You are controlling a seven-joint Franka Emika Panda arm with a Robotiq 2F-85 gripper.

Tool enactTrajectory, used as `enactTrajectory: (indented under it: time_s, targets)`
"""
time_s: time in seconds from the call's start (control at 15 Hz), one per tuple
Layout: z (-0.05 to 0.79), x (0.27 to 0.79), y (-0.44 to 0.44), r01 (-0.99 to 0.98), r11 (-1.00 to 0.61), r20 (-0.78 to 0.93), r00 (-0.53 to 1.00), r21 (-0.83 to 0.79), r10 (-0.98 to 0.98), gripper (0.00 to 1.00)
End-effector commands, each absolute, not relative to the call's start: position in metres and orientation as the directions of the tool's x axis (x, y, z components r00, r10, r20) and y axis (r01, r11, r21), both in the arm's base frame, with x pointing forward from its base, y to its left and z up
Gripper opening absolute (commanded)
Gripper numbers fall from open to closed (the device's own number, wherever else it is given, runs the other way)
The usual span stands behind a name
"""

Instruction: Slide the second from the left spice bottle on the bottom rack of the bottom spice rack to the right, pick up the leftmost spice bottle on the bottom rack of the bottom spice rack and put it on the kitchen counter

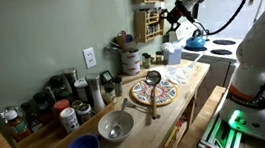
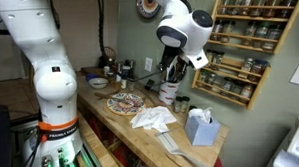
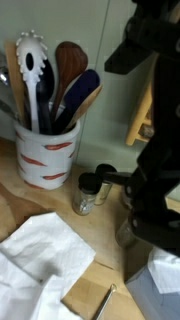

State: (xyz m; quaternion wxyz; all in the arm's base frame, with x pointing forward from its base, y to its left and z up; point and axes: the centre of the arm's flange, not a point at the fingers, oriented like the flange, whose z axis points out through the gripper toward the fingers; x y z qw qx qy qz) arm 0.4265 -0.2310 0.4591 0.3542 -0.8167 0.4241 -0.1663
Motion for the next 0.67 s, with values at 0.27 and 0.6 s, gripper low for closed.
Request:
enactTrajectory:
  time_s: [0.27, 0.6]
  targets:
    - [0.401, 0.501, -0.284, -0.438, -0.178, -0.056, 0.471, -0.881, -0.880, 1.00]
    - [0.380, 0.520, -0.292, -0.376, -0.148, -0.034, 0.437, -0.915, -0.899, 1.00]
